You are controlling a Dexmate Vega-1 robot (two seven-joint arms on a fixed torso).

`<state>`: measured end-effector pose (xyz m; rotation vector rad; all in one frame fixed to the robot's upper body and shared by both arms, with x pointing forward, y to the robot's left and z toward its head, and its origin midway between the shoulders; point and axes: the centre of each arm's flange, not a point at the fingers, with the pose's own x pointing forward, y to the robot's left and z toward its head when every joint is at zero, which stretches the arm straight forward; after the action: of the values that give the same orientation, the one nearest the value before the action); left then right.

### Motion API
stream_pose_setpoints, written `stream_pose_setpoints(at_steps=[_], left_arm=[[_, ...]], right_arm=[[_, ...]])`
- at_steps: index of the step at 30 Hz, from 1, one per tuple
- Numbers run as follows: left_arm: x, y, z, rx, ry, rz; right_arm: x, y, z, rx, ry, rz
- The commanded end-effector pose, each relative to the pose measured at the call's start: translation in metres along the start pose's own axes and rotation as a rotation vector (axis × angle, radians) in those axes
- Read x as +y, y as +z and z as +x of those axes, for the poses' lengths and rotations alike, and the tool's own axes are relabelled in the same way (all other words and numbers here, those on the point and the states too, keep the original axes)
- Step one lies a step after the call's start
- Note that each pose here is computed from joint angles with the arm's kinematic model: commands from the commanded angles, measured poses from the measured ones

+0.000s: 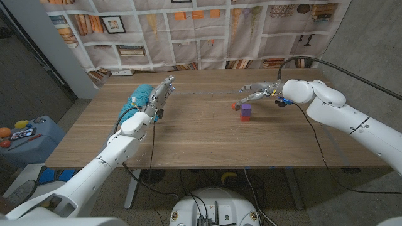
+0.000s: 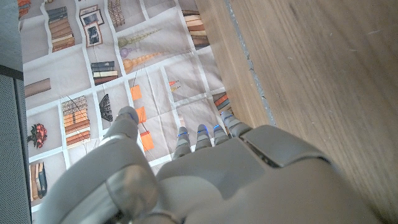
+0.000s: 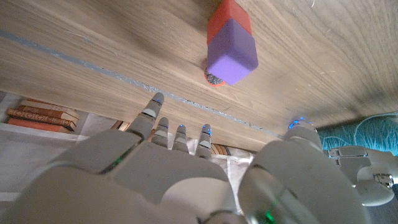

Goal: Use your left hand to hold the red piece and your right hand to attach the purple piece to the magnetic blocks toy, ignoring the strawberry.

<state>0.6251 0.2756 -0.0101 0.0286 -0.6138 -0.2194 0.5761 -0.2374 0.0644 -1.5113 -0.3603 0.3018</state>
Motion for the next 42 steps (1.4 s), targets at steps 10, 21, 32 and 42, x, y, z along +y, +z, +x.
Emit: stream_pose_setpoints(at_steps=[10,21,32,42], left_arm=[[0.019,-0.002,0.004,-0.047,0.023,0.018],[0.027,-0.013,-0.003,-0.08,0.064,-0.003],[0.023,-0.012,-0.007,-0.086,0.066,0.008],[0.017,-0.014,-0.004,-0.086,0.064,0.022]], right_arm=[[-0.001,-0.034,0.005,-0.048,-0.237,0.34],[0.017,-0.043,0.01,-0.088,-0.35,0.523],[0.025,-0.057,0.011,-0.132,-0.407,0.675],[0.027,-0.067,0.017,-0.196,-0.404,0.823]])
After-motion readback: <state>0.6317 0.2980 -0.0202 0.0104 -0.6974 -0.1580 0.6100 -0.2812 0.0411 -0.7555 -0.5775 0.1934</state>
